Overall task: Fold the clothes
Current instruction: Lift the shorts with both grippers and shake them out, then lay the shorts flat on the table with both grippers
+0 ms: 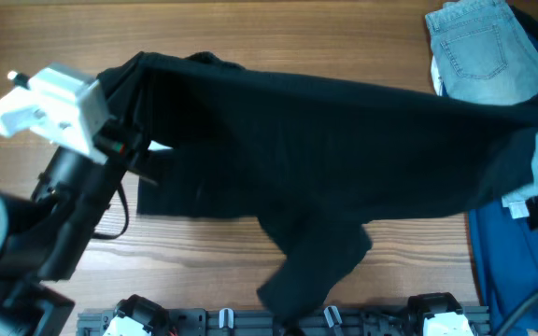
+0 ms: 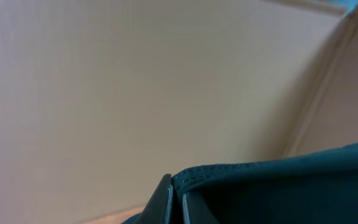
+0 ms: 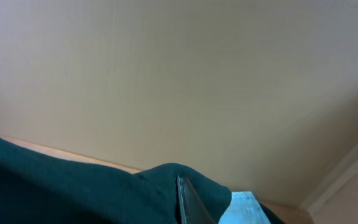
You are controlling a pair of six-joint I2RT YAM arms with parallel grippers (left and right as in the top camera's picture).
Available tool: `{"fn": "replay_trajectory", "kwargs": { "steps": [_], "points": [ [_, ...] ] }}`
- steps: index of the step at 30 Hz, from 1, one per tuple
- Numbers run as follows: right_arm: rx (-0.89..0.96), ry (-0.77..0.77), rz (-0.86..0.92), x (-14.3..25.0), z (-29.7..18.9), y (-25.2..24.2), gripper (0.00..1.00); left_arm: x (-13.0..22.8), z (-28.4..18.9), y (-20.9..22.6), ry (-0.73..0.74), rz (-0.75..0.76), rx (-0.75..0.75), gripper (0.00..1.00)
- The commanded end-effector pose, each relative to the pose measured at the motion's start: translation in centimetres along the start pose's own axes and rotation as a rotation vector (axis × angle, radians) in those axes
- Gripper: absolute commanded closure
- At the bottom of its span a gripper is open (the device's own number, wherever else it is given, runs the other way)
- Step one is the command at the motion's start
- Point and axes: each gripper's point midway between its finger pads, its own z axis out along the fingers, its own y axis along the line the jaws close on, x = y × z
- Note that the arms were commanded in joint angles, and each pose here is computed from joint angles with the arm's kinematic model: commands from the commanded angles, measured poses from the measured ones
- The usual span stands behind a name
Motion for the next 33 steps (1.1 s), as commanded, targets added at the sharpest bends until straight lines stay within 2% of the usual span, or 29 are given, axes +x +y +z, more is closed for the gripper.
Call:
{"fn": "replay_trajectory", "kwargs": {
  "steps": [1,7,12,17,20,25,29,33],
  "points": [
    [0.071,0.080,0.026,1.3,4.4,-1.4,0.96,2.4,2.7,3.5,0.085,0.019,-0.197,0.96],
    [-0.038,0.359,0.038,8.6,15.1,0.5,0.96,10.2,9.0,5.3,0.321,0.066,-0.303,0.96],
    [-0.132,0.674,0.064,20.0,24.8,2.9,0.96,18.8,14.2,7.4,0.537,0.107,-0.374,0.96],
    [-0.182,0.852,0.085,31.1,32.4,5.0,0.96,26.3,18.3,10.9,0.663,0.109,-0.442,0.96],
    [-0.174,0.874,0.110,37.4,37.0,6.0,0.96,29.9,21.3,13.3,0.656,0.098,-0.479,0.96],
    [-0.154,0.852,0.160,43.1,41.1,7.0,0.96,34.4,25.0,16.7,0.603,0.080,-0.525,0.96],
    [-0.172,0.782,0.183,44.8,43.6,7.8,0.95,36.9,27.0,19.2,0.536,0.066,-0.558,0.96],
    [-0.159,0.653,0.241,43.4,46.2,8.0,0.95,36.4,28.4,20.2,0.440,0.056,-0.569,0.93]
  ]
}}
